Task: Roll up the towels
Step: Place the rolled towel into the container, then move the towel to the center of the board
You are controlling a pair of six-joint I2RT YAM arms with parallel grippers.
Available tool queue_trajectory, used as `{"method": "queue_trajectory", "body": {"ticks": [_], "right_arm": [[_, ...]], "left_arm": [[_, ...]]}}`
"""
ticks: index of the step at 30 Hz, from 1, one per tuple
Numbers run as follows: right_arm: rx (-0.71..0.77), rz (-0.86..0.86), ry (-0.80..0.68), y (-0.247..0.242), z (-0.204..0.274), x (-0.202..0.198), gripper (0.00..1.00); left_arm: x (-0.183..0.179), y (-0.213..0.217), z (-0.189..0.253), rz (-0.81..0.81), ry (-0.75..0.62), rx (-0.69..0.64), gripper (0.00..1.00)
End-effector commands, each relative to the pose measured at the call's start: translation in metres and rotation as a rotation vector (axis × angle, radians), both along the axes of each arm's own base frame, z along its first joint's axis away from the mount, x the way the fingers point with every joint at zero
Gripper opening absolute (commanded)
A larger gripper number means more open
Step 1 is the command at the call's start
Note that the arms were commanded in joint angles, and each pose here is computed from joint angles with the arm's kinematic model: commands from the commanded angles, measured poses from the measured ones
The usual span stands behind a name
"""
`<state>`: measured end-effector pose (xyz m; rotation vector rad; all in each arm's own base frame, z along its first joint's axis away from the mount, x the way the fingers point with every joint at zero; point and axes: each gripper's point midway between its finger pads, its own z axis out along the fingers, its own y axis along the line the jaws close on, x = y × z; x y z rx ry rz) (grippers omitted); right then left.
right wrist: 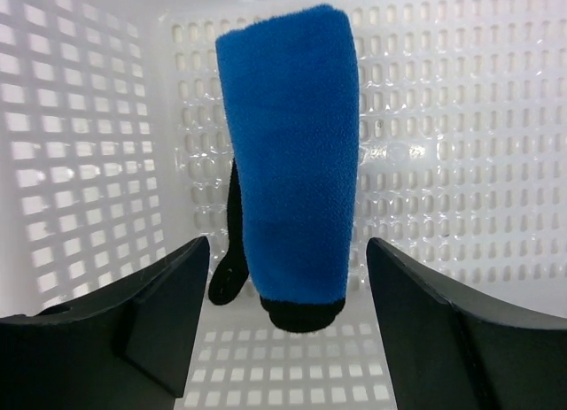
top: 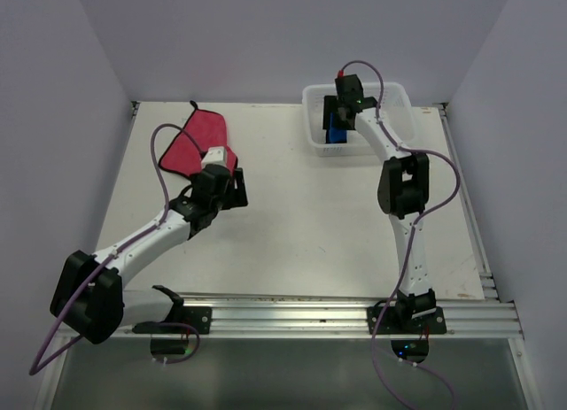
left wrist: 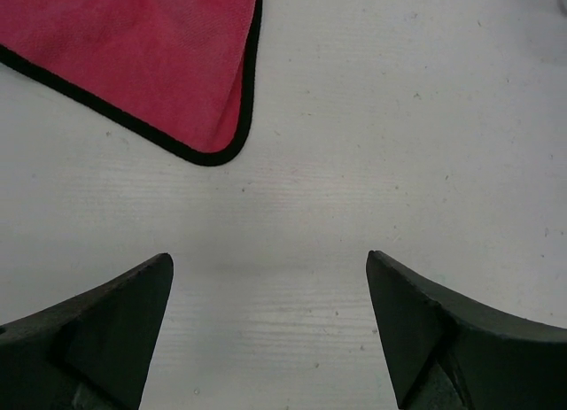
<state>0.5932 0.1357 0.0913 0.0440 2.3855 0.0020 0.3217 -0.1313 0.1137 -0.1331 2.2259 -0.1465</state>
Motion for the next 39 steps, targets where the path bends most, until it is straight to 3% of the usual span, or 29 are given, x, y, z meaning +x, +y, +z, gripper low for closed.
{"method": "queue_trajectory", "body": {"ticks": [1, 2, 10, 18, 21, 23, 25, 29, 39], "right_arm": [[0.046, -0.018, -0.191, -0.005, 0.109, 0.003, 0.75], [0.05, -0.017, -0.199, -0.005, 0.115, 0.001, 0.76], [0.094, 0.042, -0.32, 0.004, 0.181, -0.028, 0.76], [0.148, 0.27, -0.372, 0.097, 0.212, -0.092, 0.73], [0.201, 0.395, -0.322, 0.15, 0.197, -0.126, 0.72], [0.252, 0.474, -0.269, 0.187, 0.179, -0.148, 0.7], [0.3, 0.529, -0.213, 0.218, 0.161, -0.167, 0.69], [0.305, 0.631, -0.125, 0.269, 0.124, -0.193, 0.64], [0.165, 0.767, 0.012, 0.346, 0.032, -0.224, 0.51]], "left_arm": [[0.014, 0.004, 0.031, 0.031, -0.077, -0.005, 0.95], [0.014, 0.006, 0.032, 0.044, -0.079, -0.003, 0.99], [0.011, 0.04, 0.05, 0.238, -0.106, 0.053, 1.0], [0.009, 0.053, 0.067, 0.281, -0.116, 0.018, 1.0], [0.007, 0.064, 0.079, 0.306, -0.134, 0.022, 0.98], [0.005, 0.073, 0.088, 0.319, -0.15, 0.042, 0.82], [0.001, 0.081, 0.101, 0.332, -0.186, 0.056, 0.84], [-0.008, 0.096, 0.115, 0.366, -0.22, 0.097, 1.0], [-0.024, 0.12, 0.106, 0.421, -0.223, 0.194, 1.0]]}}
